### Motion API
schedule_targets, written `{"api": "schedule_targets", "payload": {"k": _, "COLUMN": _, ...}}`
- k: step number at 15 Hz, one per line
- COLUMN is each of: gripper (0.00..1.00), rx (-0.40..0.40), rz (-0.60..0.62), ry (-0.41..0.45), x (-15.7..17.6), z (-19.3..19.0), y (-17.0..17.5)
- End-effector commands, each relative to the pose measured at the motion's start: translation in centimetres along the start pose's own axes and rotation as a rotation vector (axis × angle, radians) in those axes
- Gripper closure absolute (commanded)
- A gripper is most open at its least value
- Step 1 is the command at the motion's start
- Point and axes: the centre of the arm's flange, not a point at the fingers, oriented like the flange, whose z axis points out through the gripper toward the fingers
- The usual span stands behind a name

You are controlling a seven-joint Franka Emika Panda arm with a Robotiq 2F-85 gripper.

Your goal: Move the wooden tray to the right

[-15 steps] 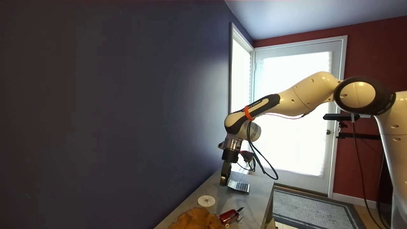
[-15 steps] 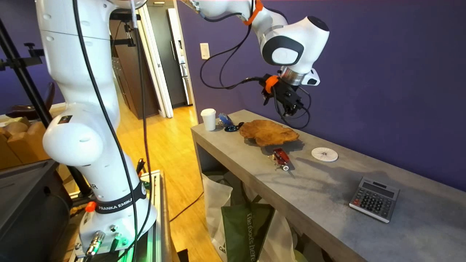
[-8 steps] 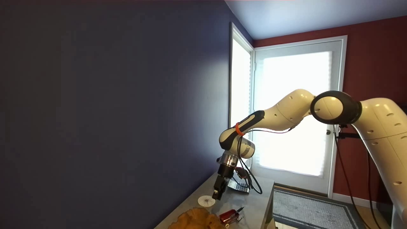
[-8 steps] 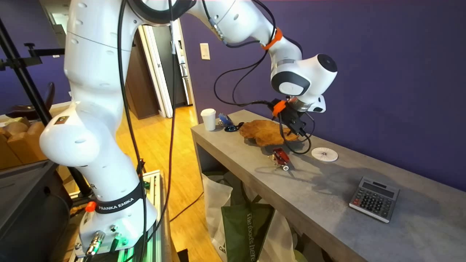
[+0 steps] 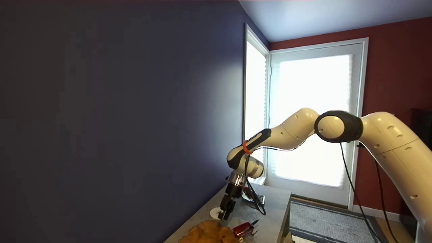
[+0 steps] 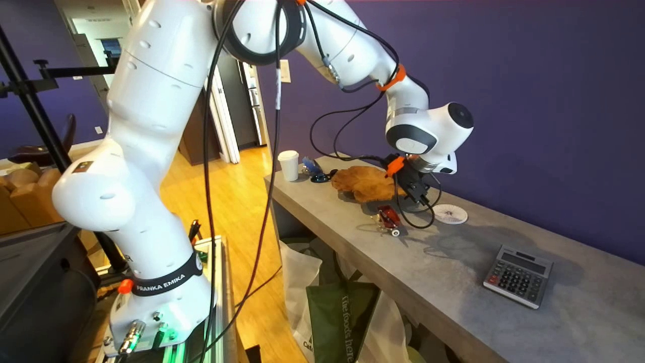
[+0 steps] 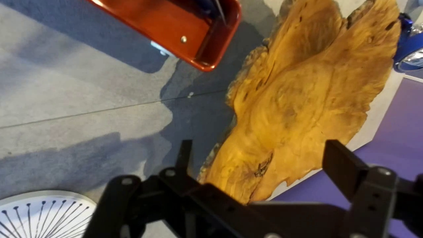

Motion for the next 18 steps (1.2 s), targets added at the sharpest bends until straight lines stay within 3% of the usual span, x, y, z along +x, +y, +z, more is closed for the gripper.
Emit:
{"api": "schedule_targets", "payload": {"k": 1, "gripper": 0.00, "rx": 0.035, "rz": 0.005, "ry": 0.031, "x": 2.2, "z": 1.4, "y": 1.3}}
{"api": "schedule_targets", "payload": {"k": 7, "gripper": 0.00, "rx": 0.074, "rz": 0.011, "ry": 0.001, "x": 2.7, "z": 3.2, "y": 2.0}}
{"api": "schedule_targets", "payload": {"k": 10, "gripper": 0.06, "rx": 0.092, "rz": 0.013, "ry": -0.009, "x": 2.7, "z": 3.9, "y": 2.2}}
{"api": "schedule_targets", "payload": {"k": 14, "gripper": 0.39, "rx": 0.110, "rz": 0.011, "ry": -0.003, "x": 2.9, "z": 4.1, "y": 2.8}}
{"api": "schedule_targets", "payload": {"k": 18, "gripper": 0.45, "rx": 0.103, "rz": 0.008, "ry": 0.016, "x": 3.3, "z": 3.2, "y": 3.7}}
